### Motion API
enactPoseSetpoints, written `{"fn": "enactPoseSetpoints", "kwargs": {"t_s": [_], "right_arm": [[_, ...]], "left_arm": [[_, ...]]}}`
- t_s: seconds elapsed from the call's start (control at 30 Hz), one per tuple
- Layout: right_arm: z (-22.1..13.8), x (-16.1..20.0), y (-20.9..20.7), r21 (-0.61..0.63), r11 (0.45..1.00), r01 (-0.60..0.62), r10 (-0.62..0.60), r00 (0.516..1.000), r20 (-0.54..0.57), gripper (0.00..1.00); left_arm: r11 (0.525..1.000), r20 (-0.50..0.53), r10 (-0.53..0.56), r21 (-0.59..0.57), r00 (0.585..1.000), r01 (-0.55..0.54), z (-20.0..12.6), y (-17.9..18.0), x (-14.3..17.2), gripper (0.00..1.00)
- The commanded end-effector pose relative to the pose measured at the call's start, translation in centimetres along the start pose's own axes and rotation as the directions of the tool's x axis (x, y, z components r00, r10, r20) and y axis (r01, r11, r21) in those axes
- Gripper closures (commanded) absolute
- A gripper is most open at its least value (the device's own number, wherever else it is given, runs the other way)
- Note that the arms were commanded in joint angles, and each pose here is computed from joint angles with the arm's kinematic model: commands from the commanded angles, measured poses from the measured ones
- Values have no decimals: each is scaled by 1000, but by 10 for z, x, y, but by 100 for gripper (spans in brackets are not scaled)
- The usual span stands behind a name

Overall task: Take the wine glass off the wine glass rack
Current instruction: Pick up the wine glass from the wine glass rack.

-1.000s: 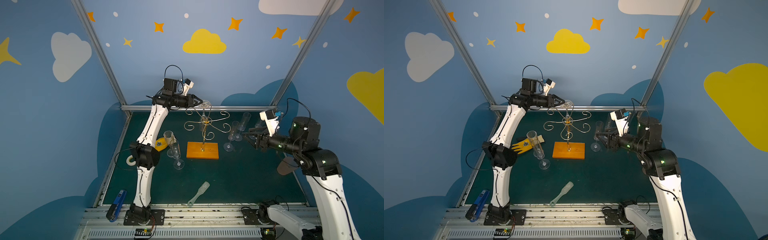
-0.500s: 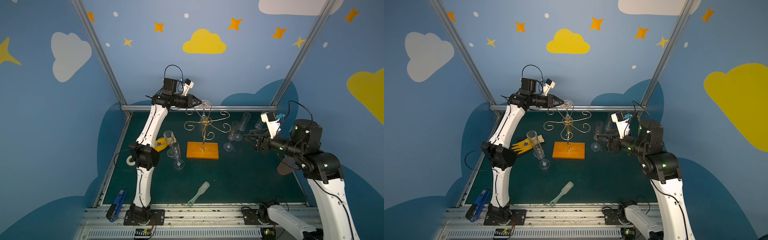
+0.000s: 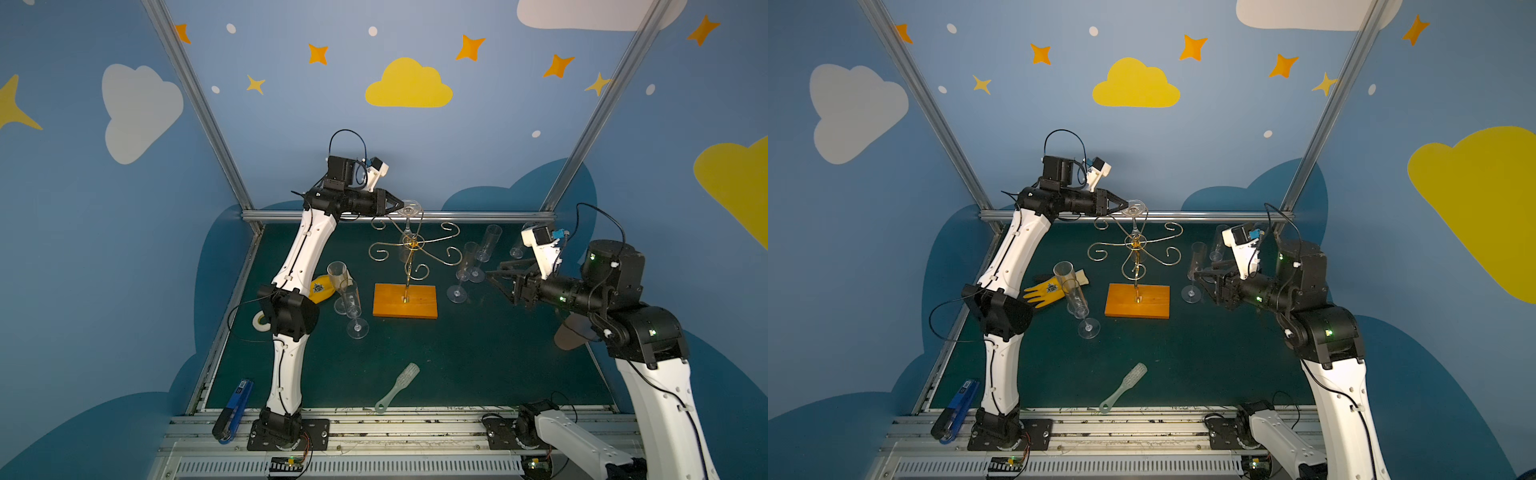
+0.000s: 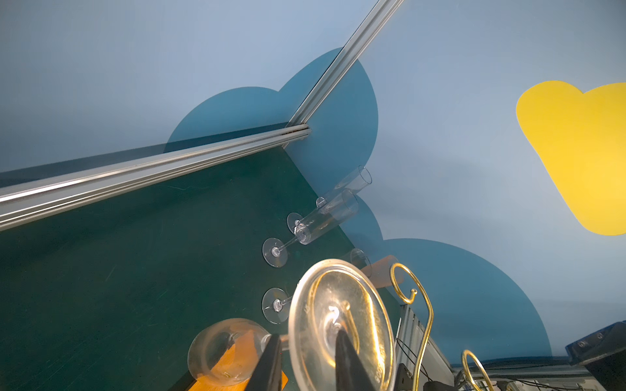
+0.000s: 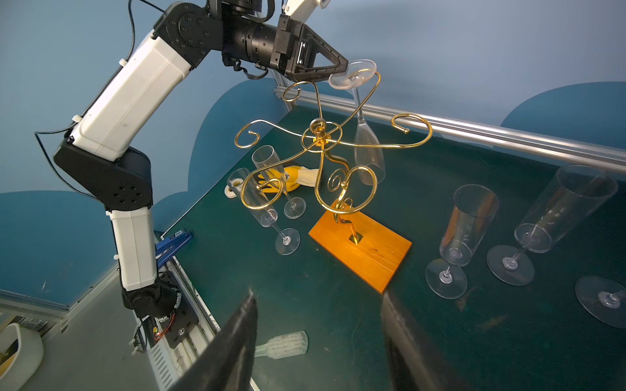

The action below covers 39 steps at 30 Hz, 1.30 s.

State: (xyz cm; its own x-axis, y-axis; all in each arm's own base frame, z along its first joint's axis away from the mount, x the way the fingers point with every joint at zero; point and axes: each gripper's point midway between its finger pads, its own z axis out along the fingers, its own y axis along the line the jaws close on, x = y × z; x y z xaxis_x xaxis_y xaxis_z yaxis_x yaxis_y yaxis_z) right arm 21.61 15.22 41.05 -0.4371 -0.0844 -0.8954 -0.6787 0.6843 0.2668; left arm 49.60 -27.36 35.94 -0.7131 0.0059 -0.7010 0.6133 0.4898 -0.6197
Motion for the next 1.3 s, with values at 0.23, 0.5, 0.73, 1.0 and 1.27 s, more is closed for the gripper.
{"fn": "enactPoseSetpoints", "kwargs": {"t_s": [0.23,0.5,0.73,1.0,1.27], "right_arm": [[-3,5,0,8,1000,0,0,1000,-4,42],[-3,4,0,9,1000,-1,1,1000,0,42],[-4,4,0,11,1000,0,0,1000,2,42],[-6,5,1,14,1000,3,-3,1000,6,42],[-9,6,2,14,1000,2,-3,1000,12,42]], "left_arm": [[1000,-25,10,25,1000,-10,3,-20,7,80],[1000,-10,6,29,1000,-6,0,-26,3,88],[999,10,9,33,1000,-9,-6,-34,-3,95],[998,36,9,54,999,-11,-14,-47,-10,97],[994,61,8,108,998,-14,-20,-64,-18,97]]}}
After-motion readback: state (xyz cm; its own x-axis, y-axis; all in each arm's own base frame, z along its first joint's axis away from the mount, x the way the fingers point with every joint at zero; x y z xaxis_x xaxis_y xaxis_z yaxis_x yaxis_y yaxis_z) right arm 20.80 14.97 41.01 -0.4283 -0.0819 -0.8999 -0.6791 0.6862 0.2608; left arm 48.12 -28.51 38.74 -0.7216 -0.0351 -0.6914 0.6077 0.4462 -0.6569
